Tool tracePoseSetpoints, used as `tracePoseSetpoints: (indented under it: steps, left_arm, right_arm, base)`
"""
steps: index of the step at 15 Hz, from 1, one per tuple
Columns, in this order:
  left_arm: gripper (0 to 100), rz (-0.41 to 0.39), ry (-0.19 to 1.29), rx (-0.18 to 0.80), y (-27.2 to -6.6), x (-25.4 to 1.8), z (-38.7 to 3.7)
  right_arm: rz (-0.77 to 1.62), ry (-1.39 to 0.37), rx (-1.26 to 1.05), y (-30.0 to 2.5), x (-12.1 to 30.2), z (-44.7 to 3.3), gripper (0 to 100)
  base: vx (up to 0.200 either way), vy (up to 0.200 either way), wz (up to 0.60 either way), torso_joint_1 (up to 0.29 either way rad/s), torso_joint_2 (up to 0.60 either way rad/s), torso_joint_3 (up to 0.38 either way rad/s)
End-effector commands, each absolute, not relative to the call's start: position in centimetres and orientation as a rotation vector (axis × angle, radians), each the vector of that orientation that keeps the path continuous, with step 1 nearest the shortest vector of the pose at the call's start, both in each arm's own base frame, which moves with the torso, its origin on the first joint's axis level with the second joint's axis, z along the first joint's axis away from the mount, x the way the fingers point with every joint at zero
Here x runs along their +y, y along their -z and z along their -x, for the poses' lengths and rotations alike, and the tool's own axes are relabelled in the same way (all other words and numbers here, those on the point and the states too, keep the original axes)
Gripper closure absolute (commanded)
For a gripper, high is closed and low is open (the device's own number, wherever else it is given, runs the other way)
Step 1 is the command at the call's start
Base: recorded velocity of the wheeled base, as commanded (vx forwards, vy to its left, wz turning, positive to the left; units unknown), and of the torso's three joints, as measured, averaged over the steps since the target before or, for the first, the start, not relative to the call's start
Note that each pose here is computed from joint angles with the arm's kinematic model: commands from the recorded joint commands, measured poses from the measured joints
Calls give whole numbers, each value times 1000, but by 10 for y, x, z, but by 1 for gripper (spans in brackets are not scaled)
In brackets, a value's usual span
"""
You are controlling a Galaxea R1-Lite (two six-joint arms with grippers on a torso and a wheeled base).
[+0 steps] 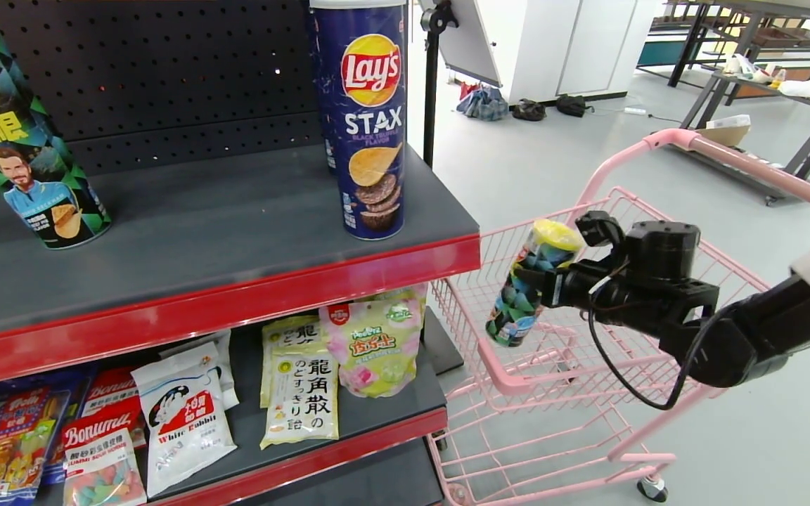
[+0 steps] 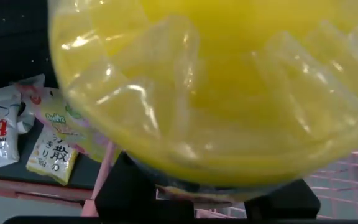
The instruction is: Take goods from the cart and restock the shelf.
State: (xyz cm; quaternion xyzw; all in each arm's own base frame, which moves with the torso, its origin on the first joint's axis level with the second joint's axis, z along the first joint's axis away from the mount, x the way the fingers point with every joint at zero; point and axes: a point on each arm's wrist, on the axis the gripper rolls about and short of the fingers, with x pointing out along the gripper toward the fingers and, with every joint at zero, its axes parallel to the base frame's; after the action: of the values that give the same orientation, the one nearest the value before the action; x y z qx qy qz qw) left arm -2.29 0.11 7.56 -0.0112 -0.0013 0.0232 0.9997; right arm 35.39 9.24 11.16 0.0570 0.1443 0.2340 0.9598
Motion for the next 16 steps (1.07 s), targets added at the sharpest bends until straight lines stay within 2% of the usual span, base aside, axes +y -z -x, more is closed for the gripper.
tracePoseSetpoints:
  steps: [1,2,3,5,6,8,10,16]
  left_arm:
    - [0,23,-46,-2,-76,1,23]
    - [0,23,-48,-2,-76,1,23]
    - [0,23,-48,-2,-76,1,23]
    - [0,23,-46,-2,-76,1,23]
    - [0,22,-48,-2,-76,1,23]
    - [0,-5,-31,0,-75,1,23]
    - [0,-12,-12,0,-75,0,23]
    - [0,-12,-14,0,-75,0,23]
  right_arm:
    - [-54,-409,126,-197,61,-330,100]
    - [-43,-376,66,-237,46,-304,100]
    - [-37,-349,48,-263,39,-273,100]
    - [12,-223,70,-292,28,-208,100]
    - [31,-218,115,-300,22,-161,100]
    - [38,-202,181,-297,12,-98,100]
    - [36,-132,205,-282,5,-59,100]
    - [76,-91,196,-252,2,-24,100]
  base:
    - [0,0,0,0,0,0]
    - [0,0,0,0,0,0]
    - [0,0,0,0,0,0]
    - [0,0,0,0,0,0]
    - [0,0,0,0,0,0]
    - [0,0,0,0,0,0]
    - [0,0,0,0,0,0]
    - [0,0,0,0,0,0]
